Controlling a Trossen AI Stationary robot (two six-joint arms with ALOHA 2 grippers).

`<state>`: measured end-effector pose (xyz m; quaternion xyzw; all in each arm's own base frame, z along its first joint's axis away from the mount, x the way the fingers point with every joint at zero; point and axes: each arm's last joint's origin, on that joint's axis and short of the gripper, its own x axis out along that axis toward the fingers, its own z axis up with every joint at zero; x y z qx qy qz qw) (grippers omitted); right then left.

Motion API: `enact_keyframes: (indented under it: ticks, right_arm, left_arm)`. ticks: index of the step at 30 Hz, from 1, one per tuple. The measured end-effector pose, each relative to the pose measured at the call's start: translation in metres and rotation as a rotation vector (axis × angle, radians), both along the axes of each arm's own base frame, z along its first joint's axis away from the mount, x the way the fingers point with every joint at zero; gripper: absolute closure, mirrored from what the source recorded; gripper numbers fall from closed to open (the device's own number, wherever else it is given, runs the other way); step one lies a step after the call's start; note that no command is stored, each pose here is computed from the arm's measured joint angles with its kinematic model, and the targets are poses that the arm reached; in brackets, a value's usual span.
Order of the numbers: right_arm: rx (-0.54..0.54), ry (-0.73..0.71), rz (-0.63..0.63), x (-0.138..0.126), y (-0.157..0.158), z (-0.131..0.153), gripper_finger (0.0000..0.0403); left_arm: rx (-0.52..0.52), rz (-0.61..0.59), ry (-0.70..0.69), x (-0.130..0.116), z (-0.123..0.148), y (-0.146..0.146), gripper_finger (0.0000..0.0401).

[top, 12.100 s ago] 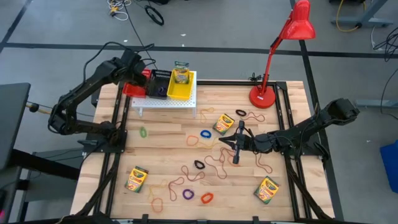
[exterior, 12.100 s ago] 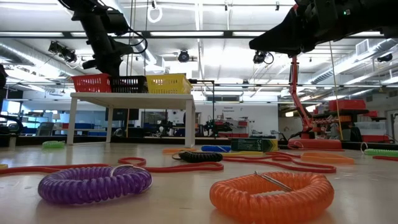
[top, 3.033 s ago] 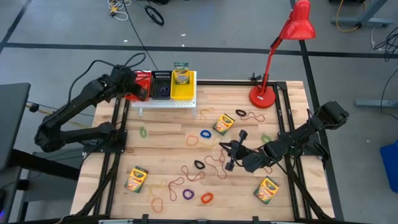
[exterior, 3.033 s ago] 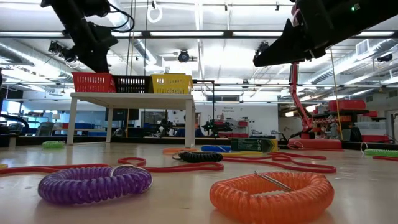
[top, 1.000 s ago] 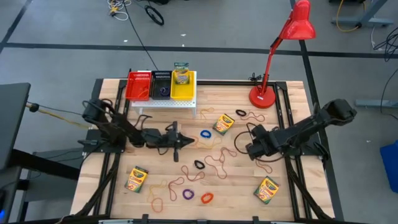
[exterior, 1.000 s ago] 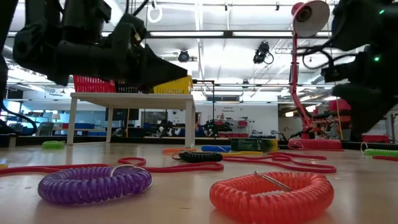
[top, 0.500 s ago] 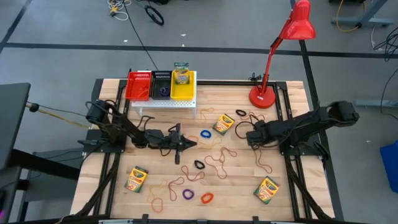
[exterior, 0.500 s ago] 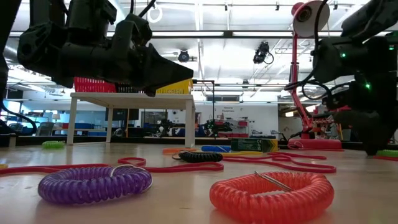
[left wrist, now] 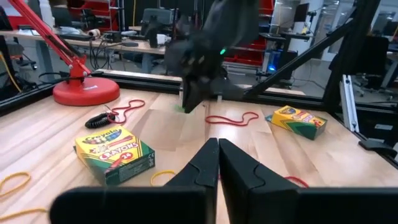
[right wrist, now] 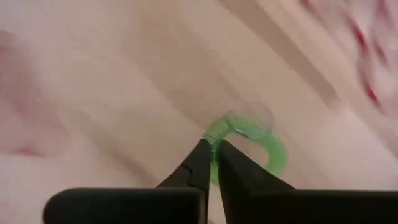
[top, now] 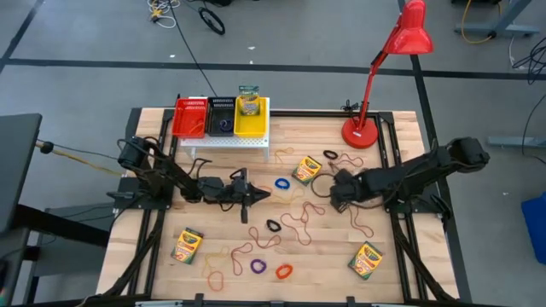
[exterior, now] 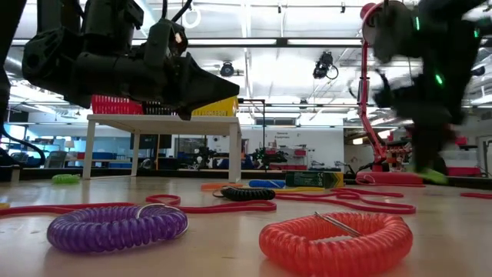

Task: Pick & Place Office Desk Supplies
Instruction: Put the green spring keychain into the black bin on the shelf

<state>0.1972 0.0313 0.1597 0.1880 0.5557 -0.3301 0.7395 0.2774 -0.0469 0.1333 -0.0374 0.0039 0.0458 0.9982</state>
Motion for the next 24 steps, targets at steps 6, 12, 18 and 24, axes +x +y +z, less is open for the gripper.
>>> enact_keyframes:
  ticks: [6, 12, 18, 24]
  right_arm:
    - [-0.11, -0.452, 0.39, 0.044, 0.042, 0.036, 0.0387]
    - [-0.14, -0.849, 0.65, 0.065, 0.063, 0.063, 0.0389]
    - [-0.105, -0.987, 0.797, 0.069, 0.068, 0.075, 0.0387]
    - [-0.099, -1.024, 0.855, 0.069, 0.072, 0.078, 0.0386]
  left_arm:
    - [-0.002, -0.068, -0.007, 0.002, 0.002, -0.002, 0.0316]
    - [0.029, -0.217, -0.035, 0.024, 0.017, -0.013, 0.0243]
    - [0.112, -0.237, -0.072, 0.045, 0.037, -0.02, 0.0183]
    - [0.145, -0.334, -0.096, 0.059, 0.051, -0.026, 0.017]
